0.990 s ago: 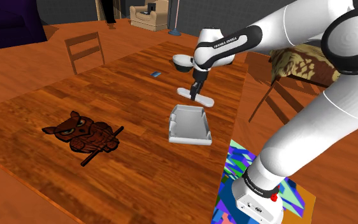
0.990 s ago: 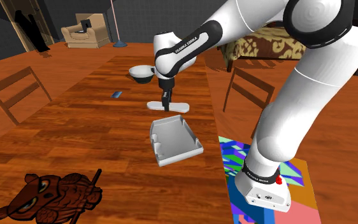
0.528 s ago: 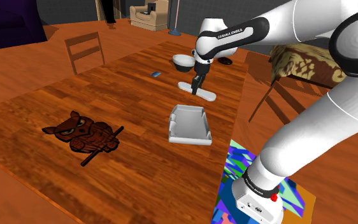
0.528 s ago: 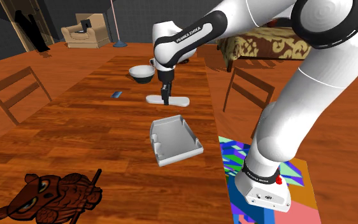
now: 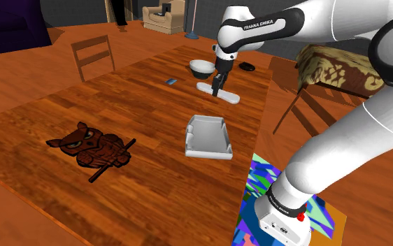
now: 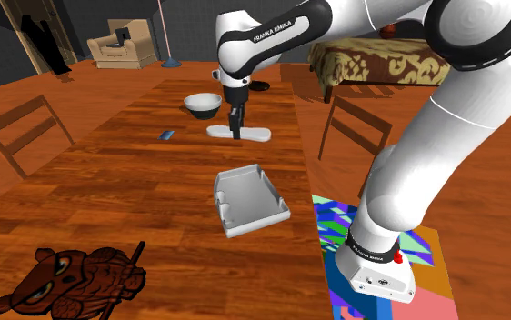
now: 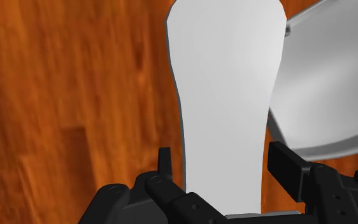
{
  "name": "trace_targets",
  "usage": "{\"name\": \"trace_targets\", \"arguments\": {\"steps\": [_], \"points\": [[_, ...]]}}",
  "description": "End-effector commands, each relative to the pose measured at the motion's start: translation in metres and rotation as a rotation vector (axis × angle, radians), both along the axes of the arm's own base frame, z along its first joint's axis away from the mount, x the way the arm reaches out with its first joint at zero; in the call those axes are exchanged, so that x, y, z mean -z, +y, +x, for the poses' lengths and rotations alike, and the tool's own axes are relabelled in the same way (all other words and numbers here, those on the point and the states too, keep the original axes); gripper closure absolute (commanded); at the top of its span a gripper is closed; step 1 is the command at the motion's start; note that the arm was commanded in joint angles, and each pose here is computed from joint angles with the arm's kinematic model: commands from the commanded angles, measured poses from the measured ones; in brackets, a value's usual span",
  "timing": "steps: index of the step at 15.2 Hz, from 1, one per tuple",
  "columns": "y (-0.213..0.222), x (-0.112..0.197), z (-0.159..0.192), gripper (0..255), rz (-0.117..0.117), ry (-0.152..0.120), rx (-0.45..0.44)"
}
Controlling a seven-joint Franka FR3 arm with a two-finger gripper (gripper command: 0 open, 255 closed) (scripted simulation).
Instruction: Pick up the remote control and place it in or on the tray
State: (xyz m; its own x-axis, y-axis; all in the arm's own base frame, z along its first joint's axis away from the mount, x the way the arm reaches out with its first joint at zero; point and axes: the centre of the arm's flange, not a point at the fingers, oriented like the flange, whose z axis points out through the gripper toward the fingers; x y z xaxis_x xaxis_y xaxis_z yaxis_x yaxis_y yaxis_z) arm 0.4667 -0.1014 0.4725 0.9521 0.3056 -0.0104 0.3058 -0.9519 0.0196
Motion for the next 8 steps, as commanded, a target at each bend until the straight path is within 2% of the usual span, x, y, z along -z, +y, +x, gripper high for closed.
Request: {"name": "trace_targets", "arguments": {"steps": [1,5,8], "points": [[-0.001,-0.011,0.000,255,0.000,0.000,0.000],[-0.001,-0.029,0.000,255,0.000,0.000,0.000],[0.033,-0.030,-0.021,255,0.000,0.000,0.000]]}}
